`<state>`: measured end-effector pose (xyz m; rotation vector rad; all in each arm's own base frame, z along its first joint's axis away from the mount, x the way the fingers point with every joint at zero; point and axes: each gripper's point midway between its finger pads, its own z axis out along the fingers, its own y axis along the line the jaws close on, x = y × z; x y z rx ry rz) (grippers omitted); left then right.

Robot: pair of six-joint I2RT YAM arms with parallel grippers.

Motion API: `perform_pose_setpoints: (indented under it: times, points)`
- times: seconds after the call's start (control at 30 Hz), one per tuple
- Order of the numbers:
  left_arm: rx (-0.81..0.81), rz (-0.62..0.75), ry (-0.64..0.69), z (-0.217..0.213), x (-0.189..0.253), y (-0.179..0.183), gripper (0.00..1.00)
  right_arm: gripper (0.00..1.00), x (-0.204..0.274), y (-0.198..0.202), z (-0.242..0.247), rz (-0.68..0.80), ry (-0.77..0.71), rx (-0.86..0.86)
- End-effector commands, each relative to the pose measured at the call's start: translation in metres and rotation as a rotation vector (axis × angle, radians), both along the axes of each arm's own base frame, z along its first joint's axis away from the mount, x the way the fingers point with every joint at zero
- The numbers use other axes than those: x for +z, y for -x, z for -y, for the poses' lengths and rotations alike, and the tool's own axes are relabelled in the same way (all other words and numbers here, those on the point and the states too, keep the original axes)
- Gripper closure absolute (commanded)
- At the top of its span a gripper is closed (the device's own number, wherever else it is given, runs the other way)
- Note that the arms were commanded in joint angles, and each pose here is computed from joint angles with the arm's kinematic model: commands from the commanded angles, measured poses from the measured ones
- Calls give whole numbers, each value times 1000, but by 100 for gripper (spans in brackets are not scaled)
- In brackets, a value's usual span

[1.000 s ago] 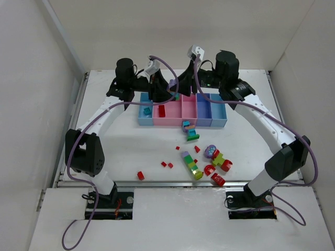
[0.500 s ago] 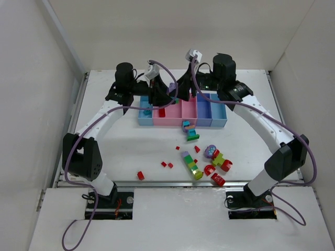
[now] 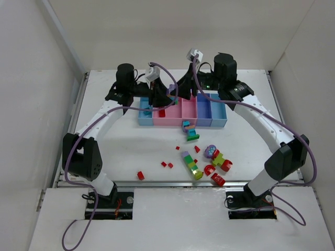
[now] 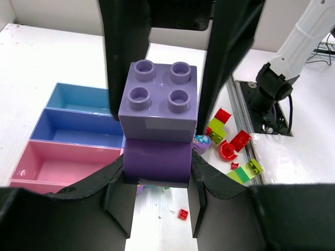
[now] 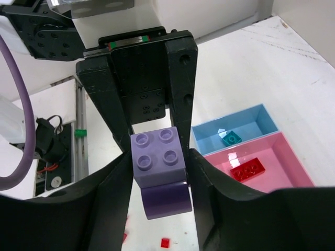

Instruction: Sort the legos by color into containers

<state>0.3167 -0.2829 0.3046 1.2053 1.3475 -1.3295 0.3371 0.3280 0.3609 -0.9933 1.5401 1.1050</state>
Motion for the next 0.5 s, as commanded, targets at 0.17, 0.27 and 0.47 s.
perform_pose_setpoints:
  times: [0.17,0.27,0.47]
  points:
    - [16,97,-3,-3,13,7,100,87,17,-3,-3,38,-30,28]
    - [49,117,-34,-5,5,1,100,97,17,-3,-3,29,-32,27]
    - [117,110,-116,-11,-17,-8,100,100,16,-18,4,14,-27,-64]
